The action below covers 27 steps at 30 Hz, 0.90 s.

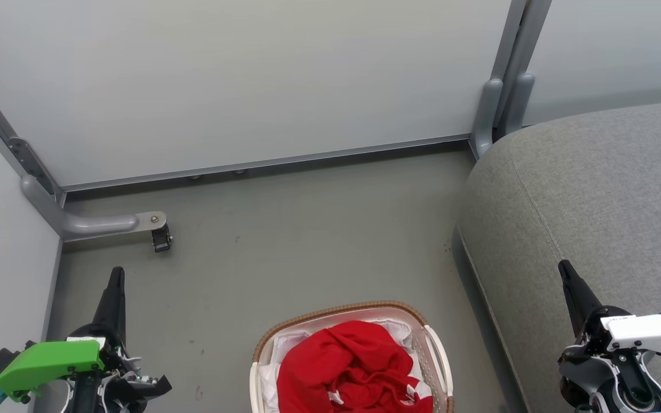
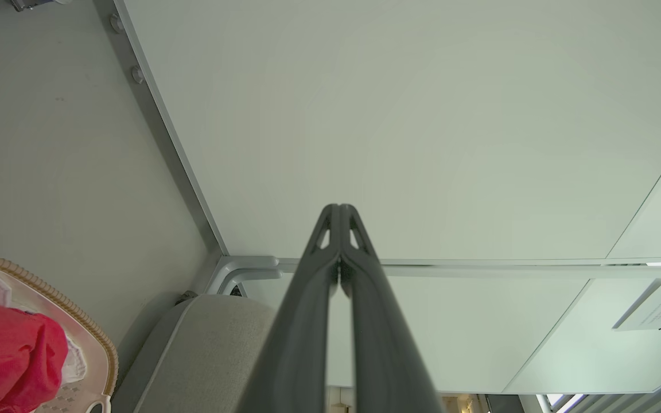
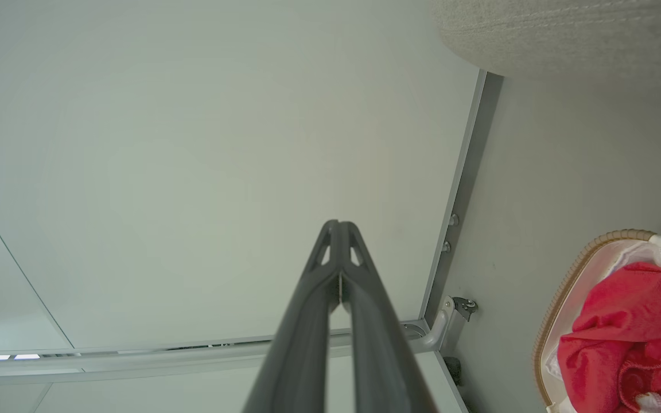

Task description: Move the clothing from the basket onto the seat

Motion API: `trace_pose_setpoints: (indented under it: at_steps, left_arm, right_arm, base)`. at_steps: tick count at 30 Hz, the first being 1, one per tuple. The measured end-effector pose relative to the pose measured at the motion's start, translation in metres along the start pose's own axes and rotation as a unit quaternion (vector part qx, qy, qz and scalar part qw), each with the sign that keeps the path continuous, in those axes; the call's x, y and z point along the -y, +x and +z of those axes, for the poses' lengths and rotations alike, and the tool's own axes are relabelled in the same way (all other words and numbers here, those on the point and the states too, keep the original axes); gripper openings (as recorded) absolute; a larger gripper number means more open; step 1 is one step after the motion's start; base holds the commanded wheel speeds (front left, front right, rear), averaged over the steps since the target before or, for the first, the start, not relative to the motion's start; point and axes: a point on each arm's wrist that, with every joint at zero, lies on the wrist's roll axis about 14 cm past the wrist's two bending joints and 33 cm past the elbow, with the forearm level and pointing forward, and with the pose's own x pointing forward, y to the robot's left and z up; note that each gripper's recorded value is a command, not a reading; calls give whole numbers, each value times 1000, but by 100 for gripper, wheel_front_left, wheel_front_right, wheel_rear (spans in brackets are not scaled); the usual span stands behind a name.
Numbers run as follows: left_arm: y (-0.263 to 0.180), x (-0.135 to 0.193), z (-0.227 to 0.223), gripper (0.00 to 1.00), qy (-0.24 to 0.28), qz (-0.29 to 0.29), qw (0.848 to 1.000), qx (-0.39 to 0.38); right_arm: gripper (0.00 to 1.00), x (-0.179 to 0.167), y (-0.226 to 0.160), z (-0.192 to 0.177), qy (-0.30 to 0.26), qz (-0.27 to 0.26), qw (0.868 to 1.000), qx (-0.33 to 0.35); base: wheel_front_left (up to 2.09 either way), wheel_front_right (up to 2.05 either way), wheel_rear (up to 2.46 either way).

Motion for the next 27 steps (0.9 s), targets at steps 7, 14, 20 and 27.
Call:
trace_pose_setpoints:
  at_steps: [7, 14, 20, 27]
  left_arm:
    - [0, 0, 0, 0, 0, 0, 1000, 0]
    - [0, 0, 0, 0, 0, 0, 1000, 0]
    - [0, 0, 0, 0, 0, 0, 1000, 0]
    - [-6, -17, -1, 100, -4, 25, 1000, 0]
  right_arm:
    - [0, 0, 0, 0, 0, 0, 1000, 0]
    - [0, 0, 0, 0, 0, 0, 1000, 0]
    - [0, 0, 0, 0, 0, 0, 1000, 0]
    - [100, 15, -6, -3, 6, -23, 1000, 0]
  base:
    - [0, 0, 0]
    - [0, 0, 0]
    - [0, 0, 0]
    - [0, 0, 0]
